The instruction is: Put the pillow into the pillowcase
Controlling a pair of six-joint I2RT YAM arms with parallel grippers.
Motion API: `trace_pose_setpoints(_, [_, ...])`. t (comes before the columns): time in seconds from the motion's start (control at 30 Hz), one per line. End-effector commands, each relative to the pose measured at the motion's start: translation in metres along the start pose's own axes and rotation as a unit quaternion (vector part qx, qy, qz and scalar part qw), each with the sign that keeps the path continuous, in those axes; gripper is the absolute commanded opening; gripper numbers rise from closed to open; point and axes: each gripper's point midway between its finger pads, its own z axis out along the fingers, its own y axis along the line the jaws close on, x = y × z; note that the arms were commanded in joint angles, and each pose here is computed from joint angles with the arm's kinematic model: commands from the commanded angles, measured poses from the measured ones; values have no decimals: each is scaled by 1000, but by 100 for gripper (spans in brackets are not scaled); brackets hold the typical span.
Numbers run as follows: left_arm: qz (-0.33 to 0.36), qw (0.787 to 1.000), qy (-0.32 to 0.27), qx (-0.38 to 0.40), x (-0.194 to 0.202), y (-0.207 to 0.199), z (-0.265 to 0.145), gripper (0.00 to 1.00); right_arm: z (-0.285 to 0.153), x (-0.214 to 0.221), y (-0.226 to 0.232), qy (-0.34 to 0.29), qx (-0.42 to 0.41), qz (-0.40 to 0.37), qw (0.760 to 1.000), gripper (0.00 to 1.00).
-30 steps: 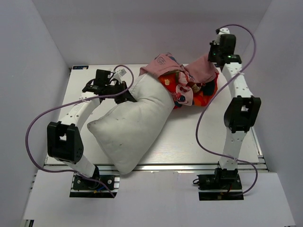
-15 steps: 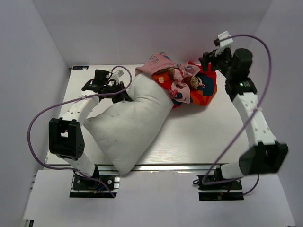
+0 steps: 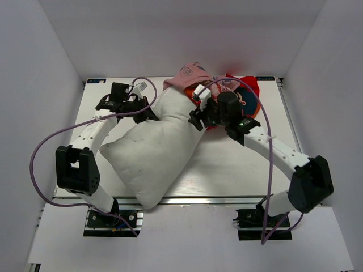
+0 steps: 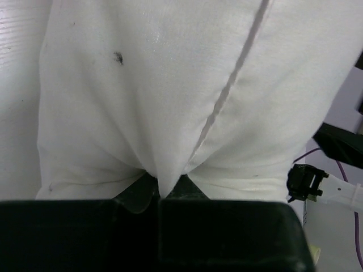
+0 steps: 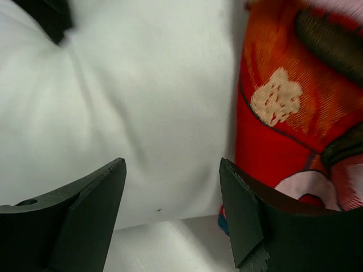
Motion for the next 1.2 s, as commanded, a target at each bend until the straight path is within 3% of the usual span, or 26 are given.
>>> trace_pose_setpoints(0.0, [12, 1000, -13, 23, 5, -26, -19, 0, 3, -34, -40, -28, 94, -18, 995, 72])
trace_pose_setpoints(0.33, [16, 999, -20, 23, 18, -29, -30, 0, 4, -38, -87, -15, 201, -56, 978, 63])
trace_pose_setpoints(0.73, [17, 999, -20, 27, 20, -31, -32, 0, 11, -34, -122, -4, 241, -80, 967, 56])
trace_pose_setpoints(0.93, [14, 999, -25, 33, 19, -35, -34, 0, 33, -12, -143, 27, 203, -22, 979, 53])
trace_pose_setpoints(1.03, [13, 999, -23, 31, 20, -34, -34, 0, 38, -23, -127, 9, 145, -8, 989, 35])
trace_pose_setpoints(1.07, [13, 999, -24, 31, 20, -34, -34, 0, 36, -23, -117, 12, 122, -4, 992, 23])
trace_pose_setpoints(1.17, [12, 999, -28, 33, 19, -35, -34, 0, 25, -34, -79, -1, 32, 19, 999, 2])
